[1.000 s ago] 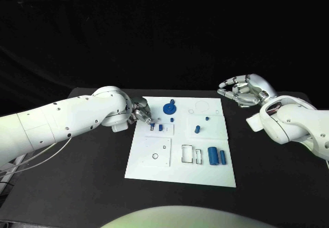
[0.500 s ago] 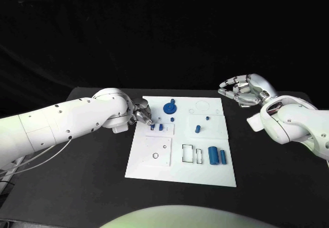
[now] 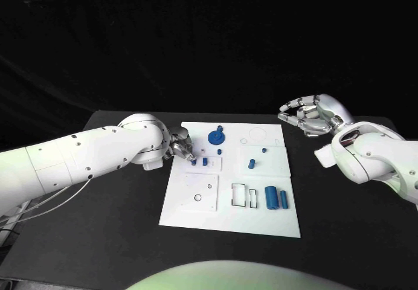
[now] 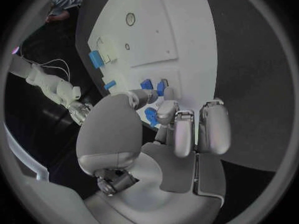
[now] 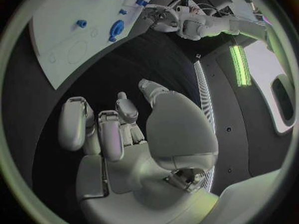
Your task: Assemble the parts on the task board
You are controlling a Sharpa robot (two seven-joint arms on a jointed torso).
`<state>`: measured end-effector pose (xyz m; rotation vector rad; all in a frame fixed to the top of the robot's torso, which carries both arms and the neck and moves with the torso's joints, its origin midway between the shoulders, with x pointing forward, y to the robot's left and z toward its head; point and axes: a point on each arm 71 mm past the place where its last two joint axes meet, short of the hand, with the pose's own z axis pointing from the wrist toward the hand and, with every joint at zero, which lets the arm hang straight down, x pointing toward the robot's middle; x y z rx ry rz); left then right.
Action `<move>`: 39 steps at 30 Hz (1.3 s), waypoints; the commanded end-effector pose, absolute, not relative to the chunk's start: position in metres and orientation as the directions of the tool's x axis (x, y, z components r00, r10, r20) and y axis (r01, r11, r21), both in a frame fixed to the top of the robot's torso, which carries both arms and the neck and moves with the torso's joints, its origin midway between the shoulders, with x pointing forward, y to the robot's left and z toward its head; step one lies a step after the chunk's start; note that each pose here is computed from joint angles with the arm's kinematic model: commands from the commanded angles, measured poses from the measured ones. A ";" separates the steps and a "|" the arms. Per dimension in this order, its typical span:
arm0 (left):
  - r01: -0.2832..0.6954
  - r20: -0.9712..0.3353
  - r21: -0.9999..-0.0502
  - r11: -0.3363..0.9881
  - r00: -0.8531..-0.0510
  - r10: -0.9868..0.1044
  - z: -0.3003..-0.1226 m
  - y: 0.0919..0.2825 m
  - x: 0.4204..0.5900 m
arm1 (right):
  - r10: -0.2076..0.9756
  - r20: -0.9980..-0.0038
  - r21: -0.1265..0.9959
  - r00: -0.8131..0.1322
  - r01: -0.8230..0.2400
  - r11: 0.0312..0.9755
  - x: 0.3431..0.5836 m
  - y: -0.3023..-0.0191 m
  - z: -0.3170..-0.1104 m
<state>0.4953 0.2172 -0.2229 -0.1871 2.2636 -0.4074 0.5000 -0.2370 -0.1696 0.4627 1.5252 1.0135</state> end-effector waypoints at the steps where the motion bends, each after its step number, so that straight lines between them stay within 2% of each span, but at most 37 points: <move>1: 0.010 -0.709 -0.334 0.943 -0.661 -0.245 -0.224 0.216 0.495 | 0.766 -0.594 0.802 -0.247 -0.260 0.538 0.499 -0.236 -0.170; 39: 0.025 -0.703 -0.320 0.947 -0.677 -0.220 -0.228 0.214 0.492 | 0.766 -0.594 0.802 -0.245 -0.259 0.539 0.499 -0.237 -0.170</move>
